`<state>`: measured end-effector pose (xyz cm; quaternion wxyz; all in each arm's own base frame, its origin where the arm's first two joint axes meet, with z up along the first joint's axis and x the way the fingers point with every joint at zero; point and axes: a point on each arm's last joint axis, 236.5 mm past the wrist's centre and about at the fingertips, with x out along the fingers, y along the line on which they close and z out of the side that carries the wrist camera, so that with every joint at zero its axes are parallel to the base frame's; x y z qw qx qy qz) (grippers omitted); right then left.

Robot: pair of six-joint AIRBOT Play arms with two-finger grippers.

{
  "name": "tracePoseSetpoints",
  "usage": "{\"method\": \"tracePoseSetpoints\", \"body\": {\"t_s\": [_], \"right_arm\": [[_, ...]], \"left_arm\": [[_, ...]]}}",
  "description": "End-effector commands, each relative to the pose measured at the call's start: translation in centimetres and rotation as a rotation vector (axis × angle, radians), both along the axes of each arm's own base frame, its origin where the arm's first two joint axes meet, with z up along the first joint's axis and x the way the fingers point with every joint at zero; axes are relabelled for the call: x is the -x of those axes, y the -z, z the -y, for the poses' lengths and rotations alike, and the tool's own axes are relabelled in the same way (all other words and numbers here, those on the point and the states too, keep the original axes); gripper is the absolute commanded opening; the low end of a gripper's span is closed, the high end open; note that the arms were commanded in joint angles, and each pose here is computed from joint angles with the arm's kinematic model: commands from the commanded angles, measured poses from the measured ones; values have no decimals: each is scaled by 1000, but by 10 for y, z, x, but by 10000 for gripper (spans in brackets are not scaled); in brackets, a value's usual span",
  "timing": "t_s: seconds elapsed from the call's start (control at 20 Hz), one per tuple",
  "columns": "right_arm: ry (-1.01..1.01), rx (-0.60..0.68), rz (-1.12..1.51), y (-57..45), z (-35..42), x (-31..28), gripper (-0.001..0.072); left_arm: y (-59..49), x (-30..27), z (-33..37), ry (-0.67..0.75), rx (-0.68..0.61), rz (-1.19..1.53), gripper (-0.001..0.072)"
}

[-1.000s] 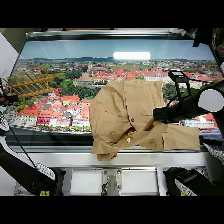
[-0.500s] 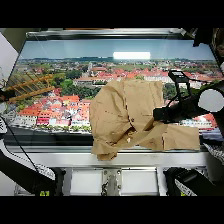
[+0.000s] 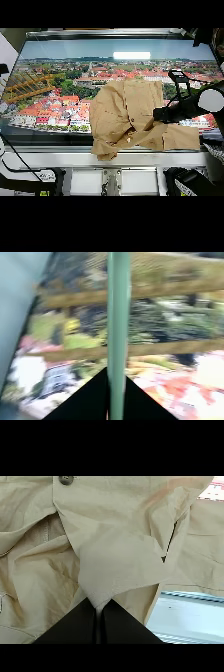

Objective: Fold the clothes and pants, and hang the long-sleeved shirts on hangers.

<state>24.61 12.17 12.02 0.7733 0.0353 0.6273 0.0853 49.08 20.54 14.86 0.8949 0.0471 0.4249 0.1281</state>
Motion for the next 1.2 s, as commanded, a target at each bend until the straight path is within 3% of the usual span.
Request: {"method": "tracePoseSetpoints", "body": {"t_s": [0.0,0.1,0.2,0.55,0.85,1.0,1.15], "right_arm": [[0,0,0,0,0,0,17],[0,0,0,0,0,0,17],[0,0,0,0,0,0,17],[0,0,0,0,0,0,17],[0,0,0,0,0,0,17],[0,0,0,0,0,0,17],[0,0,0,0,0,0,17]], "left_arm": [[-45,24,143,478,81,-10,12],[-47,66,206,755,107,-114,12],[-45,104,247,933,164,-192,12],[30,211,303,1160,230,-391,12],[83,291,317,1246,219,-547,12],[87,314,324,1463,138,-476,12],[88,336,343,1659,136,-370,11]]}}
